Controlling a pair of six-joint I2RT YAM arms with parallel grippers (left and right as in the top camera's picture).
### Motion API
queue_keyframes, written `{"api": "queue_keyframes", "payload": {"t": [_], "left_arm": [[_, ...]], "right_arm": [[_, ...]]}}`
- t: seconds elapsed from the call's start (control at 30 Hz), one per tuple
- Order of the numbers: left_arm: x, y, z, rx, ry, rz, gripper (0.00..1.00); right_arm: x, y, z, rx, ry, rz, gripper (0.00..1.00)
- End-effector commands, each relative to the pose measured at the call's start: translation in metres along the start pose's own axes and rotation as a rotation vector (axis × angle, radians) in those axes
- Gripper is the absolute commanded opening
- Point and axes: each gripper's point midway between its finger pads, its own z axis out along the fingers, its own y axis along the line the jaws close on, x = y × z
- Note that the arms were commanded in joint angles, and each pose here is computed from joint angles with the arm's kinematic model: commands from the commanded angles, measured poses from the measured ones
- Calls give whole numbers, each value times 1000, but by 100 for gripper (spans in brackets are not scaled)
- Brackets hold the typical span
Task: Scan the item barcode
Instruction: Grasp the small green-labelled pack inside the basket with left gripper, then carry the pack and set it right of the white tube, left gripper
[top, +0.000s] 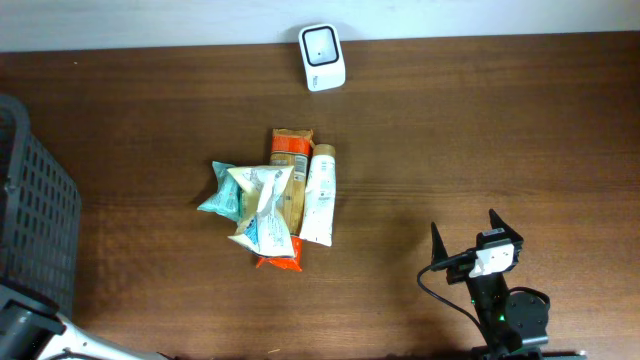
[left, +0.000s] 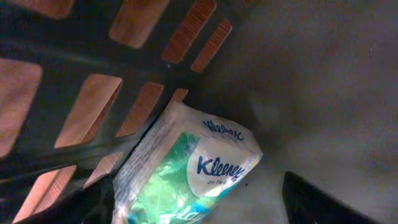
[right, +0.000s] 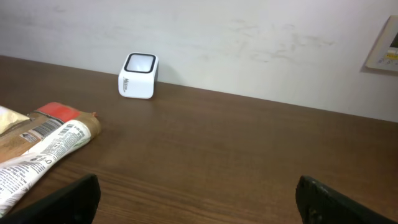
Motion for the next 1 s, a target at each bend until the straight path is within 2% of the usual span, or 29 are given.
{"api": "queue_keyframes", "payload": {"t": [0.0,0.07,0.13,0.17,0.23,0.3,0.4,0.47,0.57,0.67,0.73,0.77,0.83,0.87,0.93,0.97], "left_arm": [[4,-2,20,12,26,32,69],[15,-9,31,30,66,39,61],[19,-11,33,36,79,42,41],[18,-11,33,35,77,41,36],[19,-11,32,37,79,42,18],[19,-13,29,41,85,37,9],[9,-18,14,37,60,4,9],[-11,-16,-13,20,-8,-41,8],[-54,-10,-78,-1,-172,-129,2],[-101,-16,-184,70,-433,-166,3],[-120,-32,-257,208,-608,-211,4],[-124,-55,-307,345,-707,-207,7],[-115,-93,-358,533,-772,-139,13],[-100,-128,-386,676,-769,-62,11],[-73,-187,-407,841,-685,49,8],[-45,-236,-411,929,-574,139,7]], "right_arm": [[3,-3,0,15,5,8,99],[3,-3,0,15,5,8,99],[3,-3,0,15,5,8,99],[3,-3,0,15,5,8,99],[3,-3,0,15,5,8,99],[3,-3,0,15,5,8,99],[3,-3,0,15,4,8,99],[3,-3,0,15,5,8,99],[3,-3,0,15,5,8,99],[3,-3,0,15,5,8,99],[3,-3,0,15,5,8,99],[3,-3,0,15,5,8,99],[3,-3,0,15,5,8,99],[3,-3,0,15,5,8,99],[3,-3,0,15,5,8,99],[3,-3,0,15,5,8,99]]}}
